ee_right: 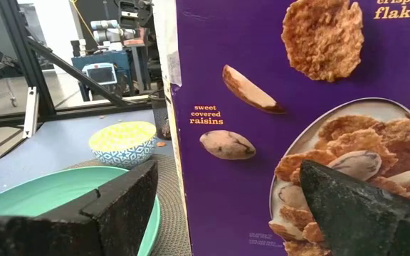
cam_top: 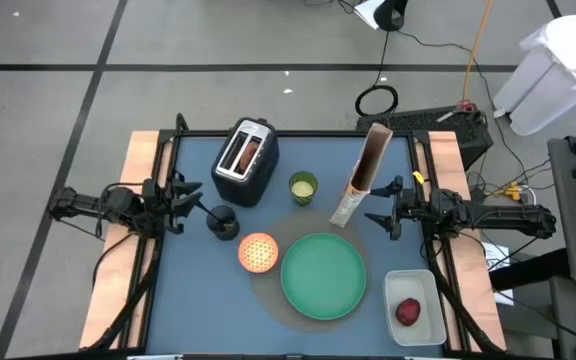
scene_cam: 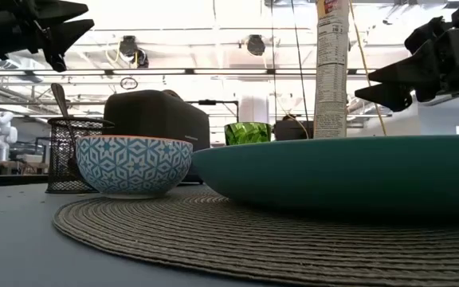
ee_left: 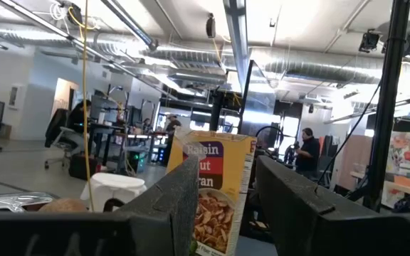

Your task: Arrange a breakfast setting

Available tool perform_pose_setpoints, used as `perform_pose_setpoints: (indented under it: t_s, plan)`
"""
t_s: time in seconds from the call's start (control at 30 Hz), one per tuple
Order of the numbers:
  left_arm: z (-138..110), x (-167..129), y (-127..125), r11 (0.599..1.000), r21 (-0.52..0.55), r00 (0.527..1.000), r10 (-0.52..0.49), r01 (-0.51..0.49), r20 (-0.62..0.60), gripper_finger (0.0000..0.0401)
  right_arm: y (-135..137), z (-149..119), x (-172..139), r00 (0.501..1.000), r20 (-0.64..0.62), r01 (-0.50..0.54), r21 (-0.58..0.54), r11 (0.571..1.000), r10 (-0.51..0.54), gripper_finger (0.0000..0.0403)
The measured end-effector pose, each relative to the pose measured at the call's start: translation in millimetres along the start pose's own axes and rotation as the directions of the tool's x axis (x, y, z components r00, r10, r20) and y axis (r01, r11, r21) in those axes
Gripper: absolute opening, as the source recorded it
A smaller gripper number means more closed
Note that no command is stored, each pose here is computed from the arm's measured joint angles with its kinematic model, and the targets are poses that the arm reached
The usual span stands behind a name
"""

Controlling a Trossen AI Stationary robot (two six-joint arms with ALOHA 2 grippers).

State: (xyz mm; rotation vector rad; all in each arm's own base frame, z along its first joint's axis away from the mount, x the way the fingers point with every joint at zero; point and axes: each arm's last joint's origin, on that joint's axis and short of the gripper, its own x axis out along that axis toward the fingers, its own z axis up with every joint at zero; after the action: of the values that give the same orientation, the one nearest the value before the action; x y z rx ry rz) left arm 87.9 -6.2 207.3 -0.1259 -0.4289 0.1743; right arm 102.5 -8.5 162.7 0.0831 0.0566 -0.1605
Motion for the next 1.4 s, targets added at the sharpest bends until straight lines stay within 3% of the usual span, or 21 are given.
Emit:
perform_pose_setpoints:
  t_s: [0.87,1.4]
  plan:
    - [3.7,-0.1,0.0,1.0,0.019,0.999,0.001,-0.002,0.036,0.015,0.1,0.0,0.0,1.0,0.0,-0.001,0.0,1.0,0.001,0.0334]
    - [23.6,-2.8,1.0,0.992,-0.123,0.973,0.012,0.018,0.232,0.0157,0.0,0.0,0.0,1.0,0.0,-0.001,0.0,1.0,0.001,0.0334]
